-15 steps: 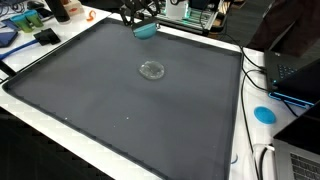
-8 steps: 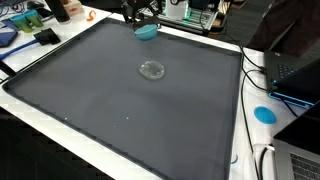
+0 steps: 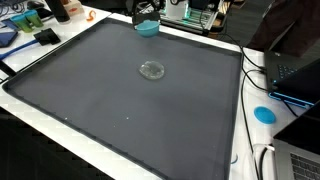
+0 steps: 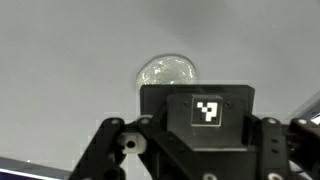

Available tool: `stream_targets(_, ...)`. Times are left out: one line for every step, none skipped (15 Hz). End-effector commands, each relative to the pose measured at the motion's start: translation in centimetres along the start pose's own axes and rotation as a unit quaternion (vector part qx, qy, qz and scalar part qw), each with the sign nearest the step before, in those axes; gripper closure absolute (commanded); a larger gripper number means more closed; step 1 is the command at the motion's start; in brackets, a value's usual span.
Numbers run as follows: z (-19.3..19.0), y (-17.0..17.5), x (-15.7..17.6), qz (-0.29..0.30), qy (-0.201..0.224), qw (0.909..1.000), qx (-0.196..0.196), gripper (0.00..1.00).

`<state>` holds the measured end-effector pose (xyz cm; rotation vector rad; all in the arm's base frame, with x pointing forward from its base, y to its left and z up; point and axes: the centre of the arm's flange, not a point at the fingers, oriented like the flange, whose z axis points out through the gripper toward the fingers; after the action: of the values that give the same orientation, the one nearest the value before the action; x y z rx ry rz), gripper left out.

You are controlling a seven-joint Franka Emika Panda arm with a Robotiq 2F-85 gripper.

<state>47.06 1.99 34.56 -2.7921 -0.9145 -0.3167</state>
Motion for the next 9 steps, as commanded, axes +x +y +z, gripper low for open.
stream_targets(-1.9,-0.9,0.3,-0.035,-0.02,0.999,-0.019,0.72)
stream_targets(-2.2,-1.0,0.5,-0.043,-0.025,0.9985,-0.024,0.72)
stream_targets(-2.6,-1.1,0.9,-0.04,-0.033,0.9984,-0.022,0.72)
stream_targets(-3.0,-1.2,1.2,-0.035,-0.038,0.9984,-0.022,0.72)
stream_targets(-3.4,-1.4,1.6,-0.025,-0.043,0.9985,-0.023,0.72)
stream_targets(-4.0,-1.7,2.1,-0.011,-0.053,0.9983,-0.02,0.72)
stream_targets(-4.4,-1.9,2.5,0.0,-0.058,0.9981,-0.018,0.72)
stream_targets(-5.0,-2.2,2.9,0.015,-0.071,0.9972,-0.017,0.72)
stream_targets(-5.6,-2.5,3.3,0.03,-0.078,0.9964,-0.01,0.72)
